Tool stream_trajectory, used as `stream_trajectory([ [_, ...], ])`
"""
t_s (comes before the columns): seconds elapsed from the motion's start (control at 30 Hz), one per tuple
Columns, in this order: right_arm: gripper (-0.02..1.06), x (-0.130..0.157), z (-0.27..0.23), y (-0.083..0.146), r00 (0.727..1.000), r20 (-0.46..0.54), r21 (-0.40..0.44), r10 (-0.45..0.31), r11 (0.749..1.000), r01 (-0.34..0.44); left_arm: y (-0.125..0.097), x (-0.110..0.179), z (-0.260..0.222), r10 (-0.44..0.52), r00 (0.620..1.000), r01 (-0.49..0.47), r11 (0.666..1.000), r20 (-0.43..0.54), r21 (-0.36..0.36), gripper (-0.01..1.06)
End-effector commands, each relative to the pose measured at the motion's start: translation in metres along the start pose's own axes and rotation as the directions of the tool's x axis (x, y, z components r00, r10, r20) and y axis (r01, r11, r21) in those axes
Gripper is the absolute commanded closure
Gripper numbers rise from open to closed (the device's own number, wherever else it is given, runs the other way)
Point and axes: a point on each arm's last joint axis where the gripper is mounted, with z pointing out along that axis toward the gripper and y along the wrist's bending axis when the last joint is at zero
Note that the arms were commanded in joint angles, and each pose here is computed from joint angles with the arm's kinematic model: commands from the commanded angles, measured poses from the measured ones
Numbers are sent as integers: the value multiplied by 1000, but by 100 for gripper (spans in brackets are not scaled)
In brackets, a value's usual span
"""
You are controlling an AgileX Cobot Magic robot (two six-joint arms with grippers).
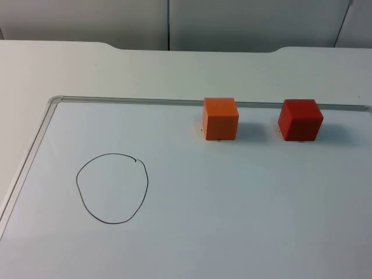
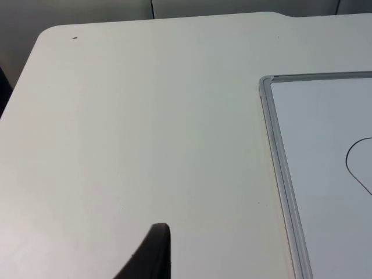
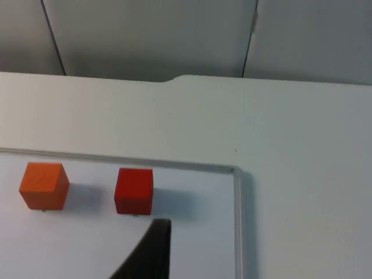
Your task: Pick up one cube with the left hand and another cube with the right hand. First place the cube in the right hand at the target position, then stack the cube in the left hand on top.
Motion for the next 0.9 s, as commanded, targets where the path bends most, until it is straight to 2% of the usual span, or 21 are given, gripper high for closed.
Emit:
stream_trajectory([
  [0.0, 5, -13, 10, -1, 1000, 21, 0, -5, 1000, 5, 0, 0, 0, -4, 1000, 4, 1000, 8, 2, 0],
  [0.07, 5, -19, 19, -2, 1000, 8, -3, -15, 1000, 15, 0, 0, 0, -4, 1000, 4, 1000, 8, 2, 0],
  [0.13, 5, -33, 36, -1, 1000, -27, -31, -4, 1000, 3, 0, 0, 0, -4, 1000, 4, 1000, 8, 2, 0],
  [0.2, 5, -48, 64, 4, 997, -67, -90, -33, 996, 27, 0, 0, 0, -4, 1000, 4, 1000, 8, 2, 0],
  [0.23, 5, -48, 64, 4, 997, -67, -90, -33, 996, 27, 0, 0, 0, -4, 1000, 4, 1000, 8, 2, 0],
  [0.33, 5, -62, 97, 20, 988, -108, -171, -110, 981, 90, 0, 0, 0, -8, 1000, 8, 1000, 8, 0, 0],
  [0.37, 5, -62, 97, 20, 988, -108, -171, -110, 981, 90, 0, 0, 0, -8, 1000, 8, 1000, 8, 0, 0],
  [0.47, 5, -72, 135, 47, 975, -138, -254, -172, 958, 133, 0, 0, 0, -8, 1000, 8, 1000, 8, 0, 0],
  [0.53, 5, -73, 146, 55, 972, -153, -272, -177, 953, 131, 0, 0, 0, -8, 1000, 8, 1000, 8, 0, 0],
  [0.63, 5, -69, 185, 70, 964, -238, -276, -116, 960, 47, 0, 0, 0, -8, 1000, 8, 1000, 8, 0, 0],
  [0.73, 5, -62, 205, 73, 954, -286, -264, -87, 965, 9, 0, 0, 0, -8, 1000, 8, 1000, 8, 0, 0],
  [0.87, 5, -51, 231, 73, 940, -337, -201, -55, 979, -14, 0, 0, 0, -8, 1000, 8, 1000, 8, 0, 0],
])
